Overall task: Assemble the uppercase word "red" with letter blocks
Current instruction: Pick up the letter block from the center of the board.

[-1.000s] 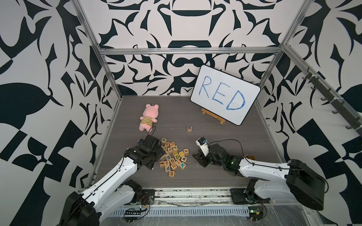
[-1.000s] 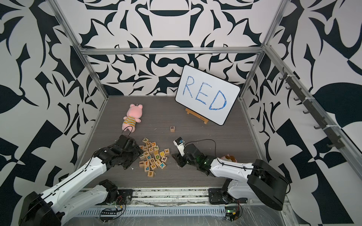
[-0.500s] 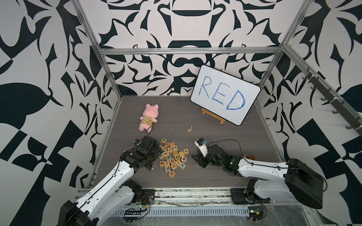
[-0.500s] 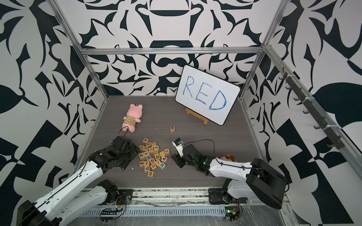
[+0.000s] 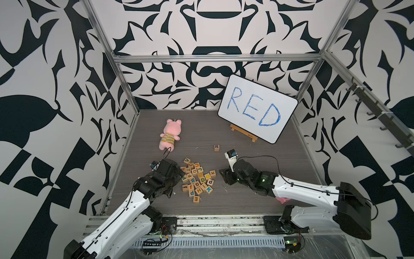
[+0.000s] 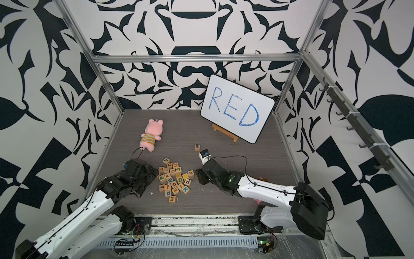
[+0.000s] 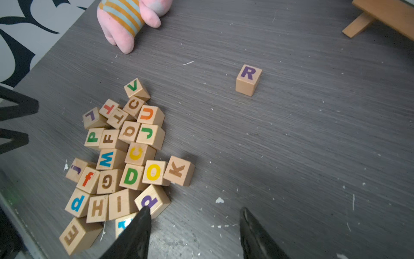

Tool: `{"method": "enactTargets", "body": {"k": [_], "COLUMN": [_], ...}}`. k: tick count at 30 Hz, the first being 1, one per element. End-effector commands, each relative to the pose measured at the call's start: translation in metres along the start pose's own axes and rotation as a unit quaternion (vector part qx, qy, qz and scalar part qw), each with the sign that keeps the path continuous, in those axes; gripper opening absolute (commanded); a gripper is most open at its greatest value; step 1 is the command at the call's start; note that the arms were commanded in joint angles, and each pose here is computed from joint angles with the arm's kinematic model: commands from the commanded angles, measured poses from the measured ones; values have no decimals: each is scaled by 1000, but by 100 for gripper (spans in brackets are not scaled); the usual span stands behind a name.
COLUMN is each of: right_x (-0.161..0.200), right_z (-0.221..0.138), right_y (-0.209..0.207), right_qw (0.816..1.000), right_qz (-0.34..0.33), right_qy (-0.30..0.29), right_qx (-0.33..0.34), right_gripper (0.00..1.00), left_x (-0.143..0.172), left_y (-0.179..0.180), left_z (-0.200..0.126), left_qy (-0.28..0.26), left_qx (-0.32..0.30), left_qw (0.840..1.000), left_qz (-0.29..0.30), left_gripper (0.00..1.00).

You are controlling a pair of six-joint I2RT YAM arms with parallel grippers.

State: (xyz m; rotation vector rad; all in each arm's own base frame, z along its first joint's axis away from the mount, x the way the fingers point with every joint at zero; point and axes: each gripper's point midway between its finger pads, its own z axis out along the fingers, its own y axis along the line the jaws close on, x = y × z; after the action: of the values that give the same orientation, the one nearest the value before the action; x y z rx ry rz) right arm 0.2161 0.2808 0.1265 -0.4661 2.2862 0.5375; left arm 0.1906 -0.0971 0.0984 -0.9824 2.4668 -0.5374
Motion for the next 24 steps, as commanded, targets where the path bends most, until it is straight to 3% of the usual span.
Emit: {"method": "enactTargets", "body": {"k": [1, 15, 24], "right_x": [4, 82, 101], "right_z": [-15, -10, 16], "right_y": [22, 137, 163], "right_qw": [1000, 989, 984], "right_qz": [19, -51, -31], "right_qy": [13, 117, 164], "right_qx": [3, -72, -62], "right_gripper": [62, 60, 62], "left_x": [4, 4, 8], "left_y": [16, 35, 46], "left_z": [1, -5, -6], "left_qy": [2, -15, -11], "left_qx": [-15, -11, -15], "left_qw": [1000, 1000, 999], "left_qz": [-1, -21, -30], "left_gripper": [88, 86, 86]}}
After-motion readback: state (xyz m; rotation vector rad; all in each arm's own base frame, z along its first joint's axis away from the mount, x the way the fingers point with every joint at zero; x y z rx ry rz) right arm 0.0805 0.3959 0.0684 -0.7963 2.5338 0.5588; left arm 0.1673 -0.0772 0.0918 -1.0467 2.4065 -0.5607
